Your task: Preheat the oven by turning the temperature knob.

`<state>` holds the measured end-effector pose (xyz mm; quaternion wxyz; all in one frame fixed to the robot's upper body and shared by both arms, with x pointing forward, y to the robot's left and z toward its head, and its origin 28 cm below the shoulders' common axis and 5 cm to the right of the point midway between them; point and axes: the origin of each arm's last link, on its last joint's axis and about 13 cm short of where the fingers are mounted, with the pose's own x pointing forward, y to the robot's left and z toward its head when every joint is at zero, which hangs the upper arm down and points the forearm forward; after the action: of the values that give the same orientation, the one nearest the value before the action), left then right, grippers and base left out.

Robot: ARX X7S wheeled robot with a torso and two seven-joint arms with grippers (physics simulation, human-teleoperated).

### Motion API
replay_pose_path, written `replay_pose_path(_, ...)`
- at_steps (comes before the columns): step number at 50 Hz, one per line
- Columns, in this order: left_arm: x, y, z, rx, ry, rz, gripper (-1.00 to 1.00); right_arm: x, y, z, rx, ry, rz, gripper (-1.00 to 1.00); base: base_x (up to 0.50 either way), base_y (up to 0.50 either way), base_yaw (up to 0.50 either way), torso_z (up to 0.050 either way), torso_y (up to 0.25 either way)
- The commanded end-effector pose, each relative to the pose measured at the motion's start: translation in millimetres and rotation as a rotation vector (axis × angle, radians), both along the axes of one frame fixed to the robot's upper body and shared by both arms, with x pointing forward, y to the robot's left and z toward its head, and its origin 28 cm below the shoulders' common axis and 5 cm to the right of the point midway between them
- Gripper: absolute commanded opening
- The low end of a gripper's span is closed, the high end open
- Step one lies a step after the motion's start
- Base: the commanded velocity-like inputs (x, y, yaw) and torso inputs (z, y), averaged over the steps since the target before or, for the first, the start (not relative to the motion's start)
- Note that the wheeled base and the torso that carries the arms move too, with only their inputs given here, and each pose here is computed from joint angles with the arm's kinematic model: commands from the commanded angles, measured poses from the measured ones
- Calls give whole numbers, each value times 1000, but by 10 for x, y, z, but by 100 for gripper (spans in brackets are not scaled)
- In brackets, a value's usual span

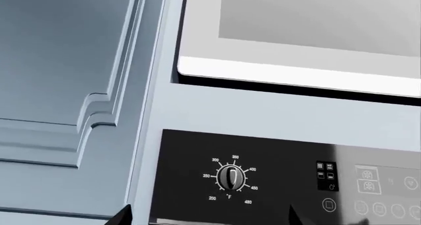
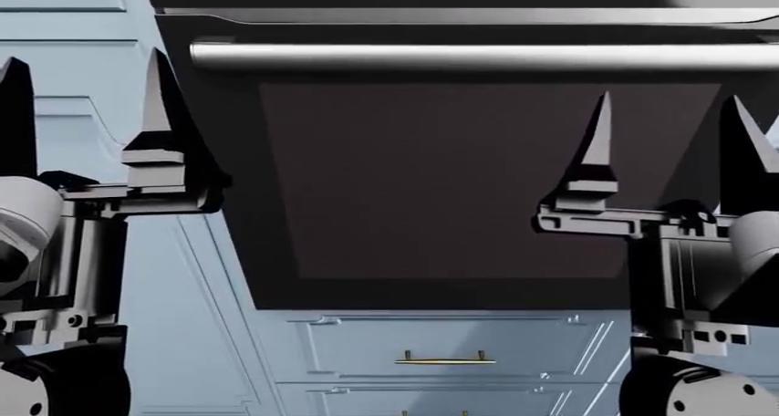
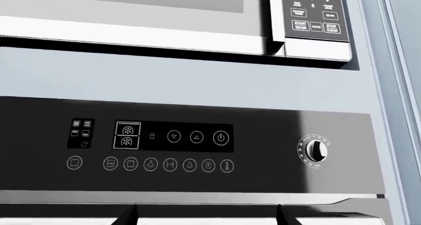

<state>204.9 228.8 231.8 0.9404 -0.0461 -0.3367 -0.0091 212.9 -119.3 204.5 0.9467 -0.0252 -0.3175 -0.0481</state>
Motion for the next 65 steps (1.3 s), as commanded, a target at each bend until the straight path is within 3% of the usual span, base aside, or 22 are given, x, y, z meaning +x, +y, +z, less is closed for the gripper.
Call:
replay_pose_path(1,-27,-22,12,-3,9,-11,100,1,7,-11,-6,9,3,100,0,0,0,0,0)
replay_pose_path(10,-200,-189,92,21,47,-123,100,-23,2,10,-6,8,3,100,0,0,0,0,0)
replay_pose_path(18,-251,-203,285,45,49,-165,100,-34,1,17,-7,8,2,100,0,0,0,0,0)
replay_pose_path(30,-82,-179,590,65,158,-126,100,-4,9,-10,-9,18,6,100,0,0,0,0,0)
replay_pose_path(33,-15,-192,651,67,252,-108,100,-8,13,-17,-11,20,10,100,0,0,0,0,0)
replay_pose_path(65,206,-220,1398,115,340,-125,100,5,27,-51,-25,42,19,100,0,0,0,0,0)
